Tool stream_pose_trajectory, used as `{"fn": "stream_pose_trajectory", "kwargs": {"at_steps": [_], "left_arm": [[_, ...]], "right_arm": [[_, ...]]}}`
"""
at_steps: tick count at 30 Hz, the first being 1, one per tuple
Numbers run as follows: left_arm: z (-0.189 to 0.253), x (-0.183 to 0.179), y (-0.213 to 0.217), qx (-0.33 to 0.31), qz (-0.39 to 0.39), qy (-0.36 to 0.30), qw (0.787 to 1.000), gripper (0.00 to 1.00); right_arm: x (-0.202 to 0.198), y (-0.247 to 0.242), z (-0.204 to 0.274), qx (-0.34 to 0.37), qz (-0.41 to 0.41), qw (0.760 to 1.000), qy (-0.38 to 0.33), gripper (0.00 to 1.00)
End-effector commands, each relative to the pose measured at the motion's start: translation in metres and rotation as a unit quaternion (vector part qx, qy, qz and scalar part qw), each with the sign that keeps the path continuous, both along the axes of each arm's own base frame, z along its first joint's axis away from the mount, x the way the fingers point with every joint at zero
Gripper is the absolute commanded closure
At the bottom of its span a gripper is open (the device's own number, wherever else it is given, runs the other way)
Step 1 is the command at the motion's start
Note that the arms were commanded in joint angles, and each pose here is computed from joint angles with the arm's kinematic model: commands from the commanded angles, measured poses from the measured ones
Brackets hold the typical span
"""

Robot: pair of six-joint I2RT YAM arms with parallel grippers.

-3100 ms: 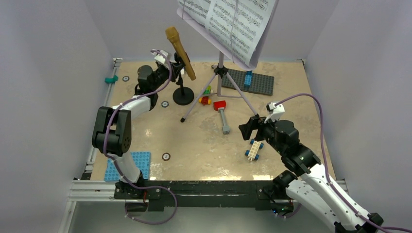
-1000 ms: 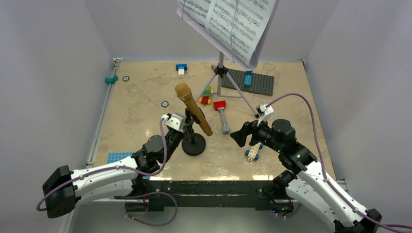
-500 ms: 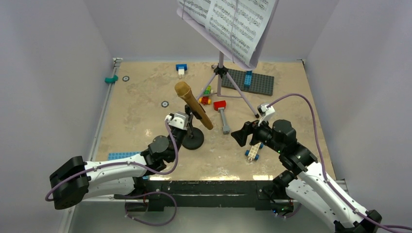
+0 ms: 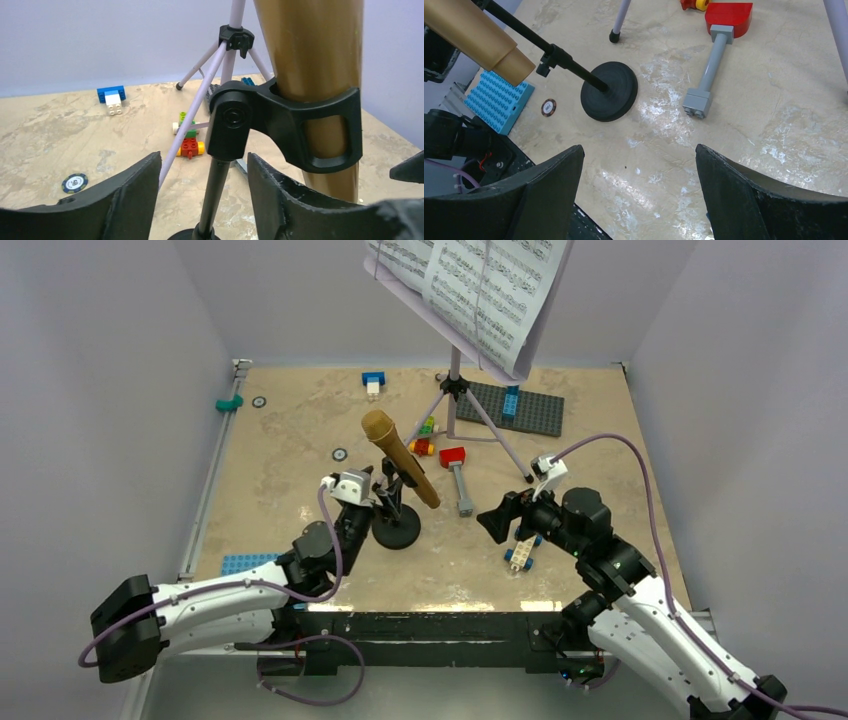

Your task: Pack up the instrument practice props

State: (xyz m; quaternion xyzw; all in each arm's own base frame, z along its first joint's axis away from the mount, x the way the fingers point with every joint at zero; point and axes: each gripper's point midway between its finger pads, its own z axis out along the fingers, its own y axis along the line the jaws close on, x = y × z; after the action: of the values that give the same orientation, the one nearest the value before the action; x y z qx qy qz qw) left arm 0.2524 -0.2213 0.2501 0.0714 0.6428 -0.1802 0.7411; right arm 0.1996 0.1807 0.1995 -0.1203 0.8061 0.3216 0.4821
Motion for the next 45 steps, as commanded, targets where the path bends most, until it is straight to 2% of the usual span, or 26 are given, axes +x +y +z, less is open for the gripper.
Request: {"fn": "stream_pose_trajectory", "kwargs": {"at_steps": [1, 2, 6, 8, 10, 14, 17, 25, 30, 35, 43, 45], "left_arm": [[0.016, -0.008, 0.012, -0.025, -0.001, 0.01, 1.0, 0.29], [0.022, -0.012, 0.017, -0.027, -0.005, 0.008, 1.0, 0.15], [0.001, -0.024, 0.035, 0.044, -0.013, 0.047, 0.998, 0.09], [-0.004, -0.031, 0.047, 0.05, -0.008, 0.066, 0.997, 0.02], [-0.002, -0.04, 0.053, 0.038, -0.026, 0.069, 0.997, 0.0], [0.02, -0.061, 0.047, -0.019, -0.109, 0.038, 0.993, 0.0], [0.03, -0.072, 0.034, -0.031, -0.183, 0.042, 0.982, 0.0], [0.027, -0.073, 0.005, 0.023, -0.292, 0.121, 0.948, 0.04], [0.021, -0.057, 0.007, 0.021, -0.293, 0.134, 0.946, 0.04], [0.013, -0.037, 0.01, 0.01, -0.296, 0.149, 0.944, 0.09], [0.022, -0.023, 0.0, 0.017, -0.324, 0.094, 0.941, 0.16], [0.021, -0.02, -0.004, 0.02, -0.332, 0.091, 0.939, 0.21]], "right_arm": [[0.001, -0.004, 0.024, 0.002, -0.007, 1.0, -0.028, 0.13], [0.0, -0.005, 0.024, 0.001, -0.007, 1.0, -0.028, 0.13], [-0.003, -0.005, 0.027, -0.007, 0.003, 1.0, -0.026, 0.12], [-0.005, -0.004, 0.027, -0.01, 0.009, 1.0, -0.024, 0.12], [-0.007, -0.004, 0.028, -0.011, 0.013, 1.0, -0.021, 0.12], [-0.009, -0.004, 0.028, -0.011, 0.018, 1.0, -0.022, 0.12], [-0.01, -0.003, 0.028, -0.011, 0.024, 0.999, -0.022, 0.12], [-0.015, -0.002, 0.033, -0.009, 0.034, 0.999, -0.028, 0.12], [-0.018, -0.002, 0.037, -0.002, 0.036, 0.999, -0.032, 0.12], [-0.021, -0.004, 0.04, -0.002, 0.038, 0.999, -0.033, 0.12], [-0.022, -0.005, 0.04, -0.003, 0.036, 0.999, -0.032, 0.12], [-0.021, -0.005, 0.04, -0.003, 0.036, 0.999, -0.028, 0.12]]}}
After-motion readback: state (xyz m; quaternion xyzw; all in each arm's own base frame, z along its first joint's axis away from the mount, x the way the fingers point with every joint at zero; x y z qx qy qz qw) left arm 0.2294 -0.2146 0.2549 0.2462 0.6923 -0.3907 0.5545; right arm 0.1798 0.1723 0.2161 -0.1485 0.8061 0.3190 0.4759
